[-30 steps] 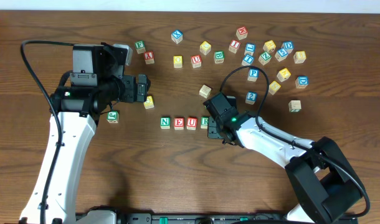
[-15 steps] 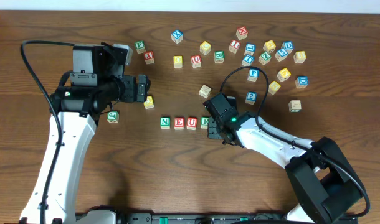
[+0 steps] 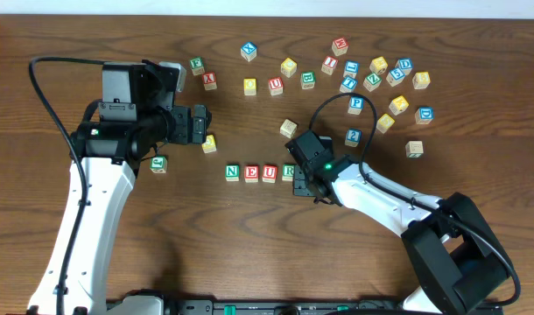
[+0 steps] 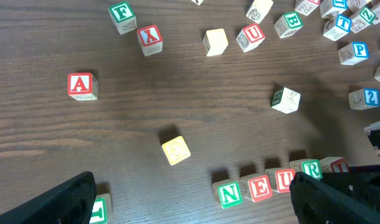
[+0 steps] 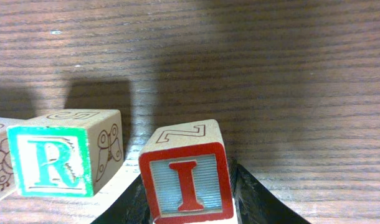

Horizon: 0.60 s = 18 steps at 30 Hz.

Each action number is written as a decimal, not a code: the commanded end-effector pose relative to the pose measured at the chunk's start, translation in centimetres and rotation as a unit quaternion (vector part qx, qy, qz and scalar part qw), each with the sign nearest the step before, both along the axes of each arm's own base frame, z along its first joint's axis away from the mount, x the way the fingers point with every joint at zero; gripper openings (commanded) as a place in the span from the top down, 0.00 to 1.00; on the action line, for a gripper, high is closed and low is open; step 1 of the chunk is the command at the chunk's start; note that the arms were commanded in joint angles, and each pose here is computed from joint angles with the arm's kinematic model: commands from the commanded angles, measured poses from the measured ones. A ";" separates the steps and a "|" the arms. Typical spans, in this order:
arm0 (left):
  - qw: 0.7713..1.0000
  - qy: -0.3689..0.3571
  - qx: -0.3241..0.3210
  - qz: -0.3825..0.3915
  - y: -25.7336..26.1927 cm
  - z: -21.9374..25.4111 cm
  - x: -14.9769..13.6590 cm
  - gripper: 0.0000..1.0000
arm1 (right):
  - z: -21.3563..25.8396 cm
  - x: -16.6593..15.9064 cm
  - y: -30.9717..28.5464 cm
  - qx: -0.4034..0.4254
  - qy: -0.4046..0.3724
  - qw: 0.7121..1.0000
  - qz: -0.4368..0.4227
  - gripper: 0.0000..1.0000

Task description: Spell out NEURIPS

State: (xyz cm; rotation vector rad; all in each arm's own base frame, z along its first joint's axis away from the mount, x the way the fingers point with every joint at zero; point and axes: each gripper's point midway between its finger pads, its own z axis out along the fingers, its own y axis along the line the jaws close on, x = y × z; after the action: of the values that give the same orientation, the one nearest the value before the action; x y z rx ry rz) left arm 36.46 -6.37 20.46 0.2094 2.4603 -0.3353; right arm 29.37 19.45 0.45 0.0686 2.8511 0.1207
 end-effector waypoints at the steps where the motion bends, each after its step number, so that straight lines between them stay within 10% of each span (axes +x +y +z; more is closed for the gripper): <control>1: 1.000 -0.017 -0.004 -0.004 -0.1 1.3 0.3 0.02 | 0.8 1.1 0.3 -0.006 -0.014 1.000 0.007 0.65; 18: 1.000 -0.017 -0.003 -0.004 -0.1 1.3 0.3 0.02 | 1.8 1.6 -0.1 -0.028 -0.019 0.999 0.012 0.66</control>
State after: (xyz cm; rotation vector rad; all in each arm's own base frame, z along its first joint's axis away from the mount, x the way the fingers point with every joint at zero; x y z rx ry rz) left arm 36.46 -6.36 20.46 0.2088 2.4604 -0.3350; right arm 29.74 19.48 1.36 0.0244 2.8527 0.0923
